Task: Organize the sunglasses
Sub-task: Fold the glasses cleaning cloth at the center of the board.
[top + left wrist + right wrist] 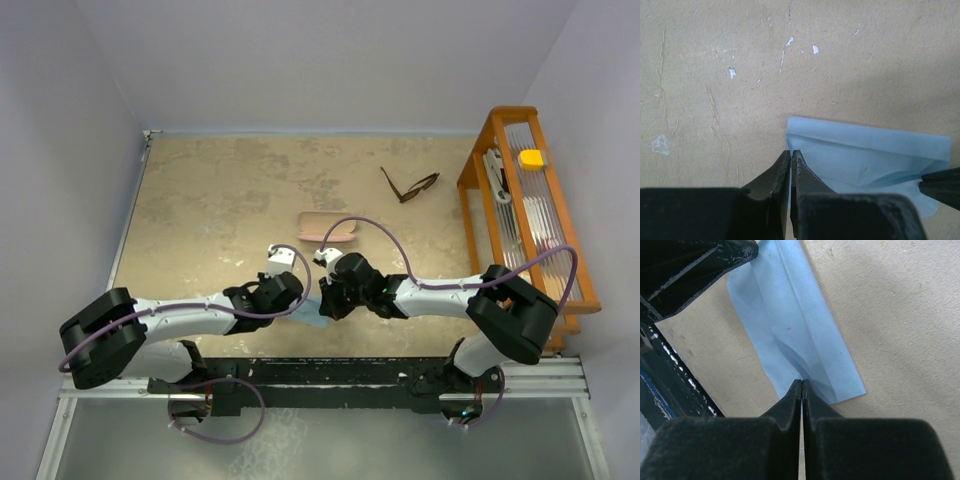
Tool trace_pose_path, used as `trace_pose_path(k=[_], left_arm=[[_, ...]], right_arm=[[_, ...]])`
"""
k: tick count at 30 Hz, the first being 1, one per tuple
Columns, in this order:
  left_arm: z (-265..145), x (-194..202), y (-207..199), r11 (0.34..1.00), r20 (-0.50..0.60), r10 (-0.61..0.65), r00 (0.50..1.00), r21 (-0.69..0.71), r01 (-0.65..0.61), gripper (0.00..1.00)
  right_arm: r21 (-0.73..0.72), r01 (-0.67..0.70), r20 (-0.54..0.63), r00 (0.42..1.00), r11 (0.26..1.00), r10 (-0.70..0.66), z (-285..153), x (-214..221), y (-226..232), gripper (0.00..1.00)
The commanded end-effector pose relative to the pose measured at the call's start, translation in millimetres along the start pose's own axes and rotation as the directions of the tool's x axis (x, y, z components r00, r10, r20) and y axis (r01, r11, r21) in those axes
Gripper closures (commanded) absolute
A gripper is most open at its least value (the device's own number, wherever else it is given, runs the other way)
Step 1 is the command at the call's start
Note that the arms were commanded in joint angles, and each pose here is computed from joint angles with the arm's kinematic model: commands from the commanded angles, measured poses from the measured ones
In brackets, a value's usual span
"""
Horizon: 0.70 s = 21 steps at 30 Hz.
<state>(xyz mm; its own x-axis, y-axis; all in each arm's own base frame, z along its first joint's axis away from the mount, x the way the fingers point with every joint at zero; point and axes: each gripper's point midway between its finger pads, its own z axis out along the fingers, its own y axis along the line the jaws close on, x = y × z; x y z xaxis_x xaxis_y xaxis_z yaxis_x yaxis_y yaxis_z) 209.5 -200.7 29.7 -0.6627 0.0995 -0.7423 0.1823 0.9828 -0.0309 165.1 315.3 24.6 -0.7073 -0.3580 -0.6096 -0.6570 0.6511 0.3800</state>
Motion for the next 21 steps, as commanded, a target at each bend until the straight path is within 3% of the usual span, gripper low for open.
trace_pose_path(k=[1, 21], left_arm=[[-8.3, -21.5, -9.5, 0.999, 0.058, -0.037, 0.998, 0.021, 0.036, 1.00], [-10.6, -20.1, -9.7, 0.999, 0.064, -0.045, 0.997, 0.024, 0.043, 1.00]], right_arm=[[-0.010, -0.001, 0.018, 1.000, 1.000, 0.001, 0.0, -3.1, 3.3, 1.00], [-0.030, 0.009, 0.014, 1.000, 0.999, -0.009, -11.4, -0.2, 14.7, 1.00]])
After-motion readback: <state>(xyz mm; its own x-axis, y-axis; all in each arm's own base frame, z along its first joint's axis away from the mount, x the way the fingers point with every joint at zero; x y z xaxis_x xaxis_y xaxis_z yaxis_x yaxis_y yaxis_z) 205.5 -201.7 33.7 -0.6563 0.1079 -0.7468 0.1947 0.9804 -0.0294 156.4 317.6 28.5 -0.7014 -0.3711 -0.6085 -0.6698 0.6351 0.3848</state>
